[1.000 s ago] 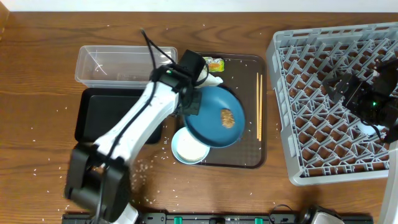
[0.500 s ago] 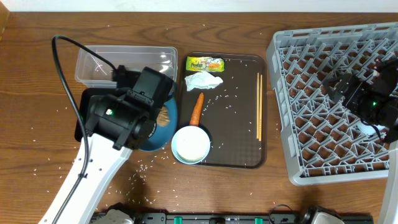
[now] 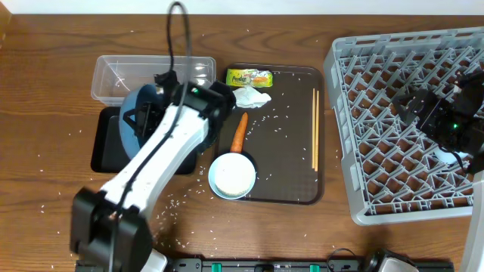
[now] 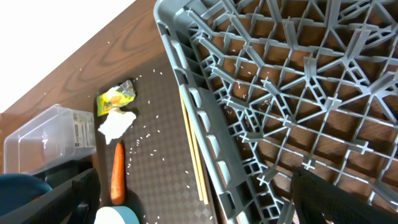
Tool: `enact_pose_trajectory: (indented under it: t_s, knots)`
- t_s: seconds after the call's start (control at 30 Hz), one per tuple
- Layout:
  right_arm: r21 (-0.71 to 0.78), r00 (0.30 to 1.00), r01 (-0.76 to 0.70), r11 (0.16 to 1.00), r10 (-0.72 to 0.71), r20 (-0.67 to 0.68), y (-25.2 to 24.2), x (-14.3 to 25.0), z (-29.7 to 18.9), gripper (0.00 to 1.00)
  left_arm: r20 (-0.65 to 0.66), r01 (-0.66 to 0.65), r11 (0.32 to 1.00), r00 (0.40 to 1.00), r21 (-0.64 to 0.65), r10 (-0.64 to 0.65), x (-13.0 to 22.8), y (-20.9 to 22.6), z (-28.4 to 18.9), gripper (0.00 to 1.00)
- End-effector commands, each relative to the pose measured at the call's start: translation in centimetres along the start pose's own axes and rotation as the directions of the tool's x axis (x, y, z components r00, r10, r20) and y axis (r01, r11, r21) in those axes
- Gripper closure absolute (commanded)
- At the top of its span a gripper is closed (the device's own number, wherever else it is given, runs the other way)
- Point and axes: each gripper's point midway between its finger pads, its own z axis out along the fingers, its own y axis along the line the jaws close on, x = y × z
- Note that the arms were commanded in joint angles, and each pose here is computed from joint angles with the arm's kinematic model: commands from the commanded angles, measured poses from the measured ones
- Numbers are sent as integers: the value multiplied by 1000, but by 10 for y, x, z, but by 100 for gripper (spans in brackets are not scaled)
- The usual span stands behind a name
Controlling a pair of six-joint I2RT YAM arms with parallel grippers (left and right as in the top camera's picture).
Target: Sort waste into correct bins and load items into the dishwasher rack
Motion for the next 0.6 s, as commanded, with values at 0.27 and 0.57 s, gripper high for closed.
enact_pose_trajectory:
  t_s: [0.27,0.57]
  knots:
    - [-7,1000,24,1000,-24,9,4,-2,-3,9,124,53,983,992,-174,-32,-18,22,-1,94]
    - [-7,1000,24,1000,-24,9,4,-2,-3,8,130,78,982,990,-174,-56,-20,22,-1,94]
